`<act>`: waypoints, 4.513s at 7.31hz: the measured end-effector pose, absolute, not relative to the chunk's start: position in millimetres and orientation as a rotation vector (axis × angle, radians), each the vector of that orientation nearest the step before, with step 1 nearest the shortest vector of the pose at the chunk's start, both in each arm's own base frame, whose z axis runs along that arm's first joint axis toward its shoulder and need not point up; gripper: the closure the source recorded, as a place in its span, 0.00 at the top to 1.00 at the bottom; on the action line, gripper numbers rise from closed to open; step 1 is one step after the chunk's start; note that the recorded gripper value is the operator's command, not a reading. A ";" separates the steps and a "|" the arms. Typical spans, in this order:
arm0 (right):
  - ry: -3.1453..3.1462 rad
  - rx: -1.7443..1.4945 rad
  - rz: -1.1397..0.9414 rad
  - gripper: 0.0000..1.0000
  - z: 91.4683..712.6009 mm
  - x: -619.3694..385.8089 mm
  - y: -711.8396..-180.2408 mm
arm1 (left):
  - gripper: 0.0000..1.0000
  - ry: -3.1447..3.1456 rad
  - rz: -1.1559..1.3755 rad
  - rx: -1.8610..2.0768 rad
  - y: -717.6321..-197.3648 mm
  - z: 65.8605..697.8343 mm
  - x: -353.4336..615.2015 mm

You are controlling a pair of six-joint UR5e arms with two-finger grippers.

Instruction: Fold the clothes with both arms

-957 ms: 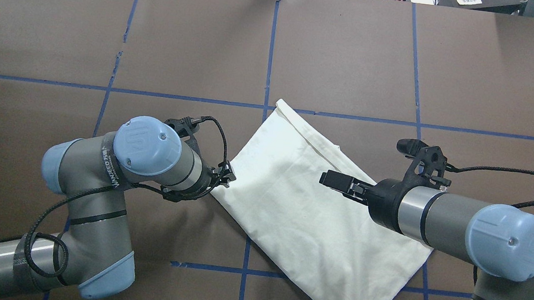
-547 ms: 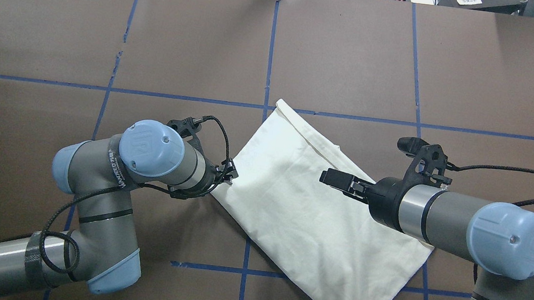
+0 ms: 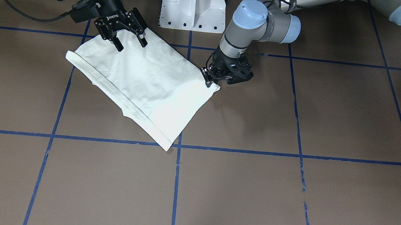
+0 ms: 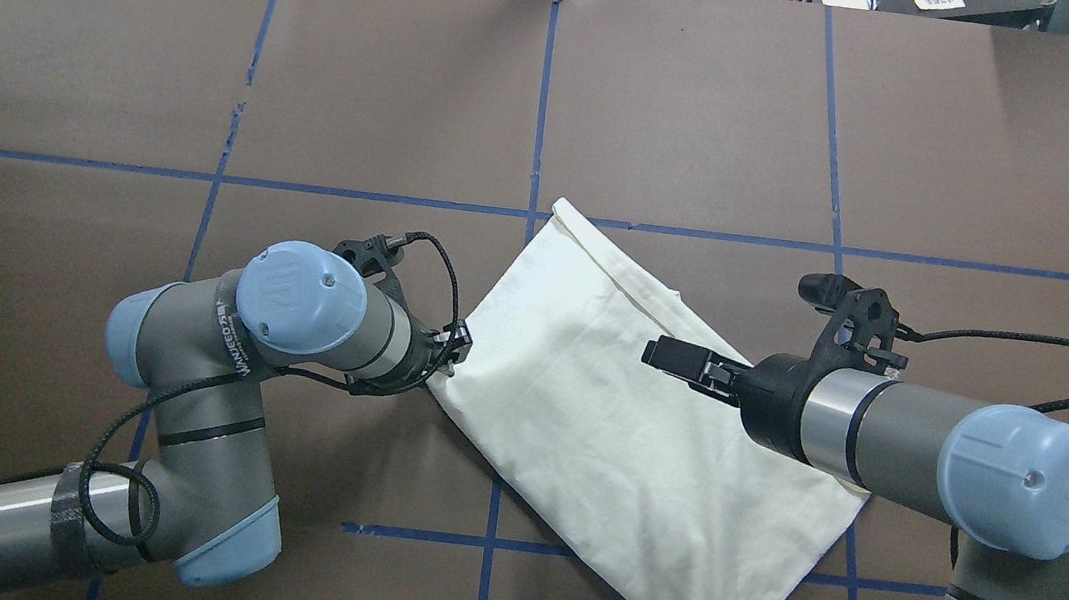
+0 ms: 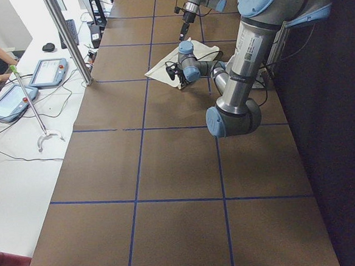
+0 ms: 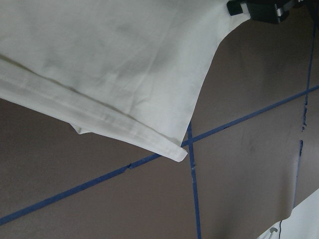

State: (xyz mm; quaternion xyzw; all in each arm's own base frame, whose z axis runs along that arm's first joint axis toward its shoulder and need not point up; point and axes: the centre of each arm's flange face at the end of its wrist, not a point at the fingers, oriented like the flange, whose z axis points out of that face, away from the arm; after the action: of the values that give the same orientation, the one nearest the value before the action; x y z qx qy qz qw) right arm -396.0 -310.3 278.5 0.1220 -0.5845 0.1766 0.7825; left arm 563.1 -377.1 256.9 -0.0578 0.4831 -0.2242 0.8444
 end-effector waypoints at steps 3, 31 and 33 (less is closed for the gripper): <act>-1.257 0.267 0.387 1.00 280.6 -394.8 -312.7 | 0.00 0.978 -0.561 -0.090 -427.0 263.1 532.4; -0.585 0.067 0.019 1.00 288.5 -568.7 -368.4 | 1.00 1.090 -0.320 0.241 -540.1 230.0 358.6; -0.577 0.065 0.012 1.00 291.7 -561.9 -375.4 | 1.00 1.097 -0.318 0.244 -539.4 226.9 358.9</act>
State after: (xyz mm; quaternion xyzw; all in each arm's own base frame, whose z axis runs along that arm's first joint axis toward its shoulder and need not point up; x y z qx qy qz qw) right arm -561.9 -375.4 291.7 0.0318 -0.2846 0.0057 0.9581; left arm 358.9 -539.4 226.9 0.1153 0.5178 -0.1499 0.8343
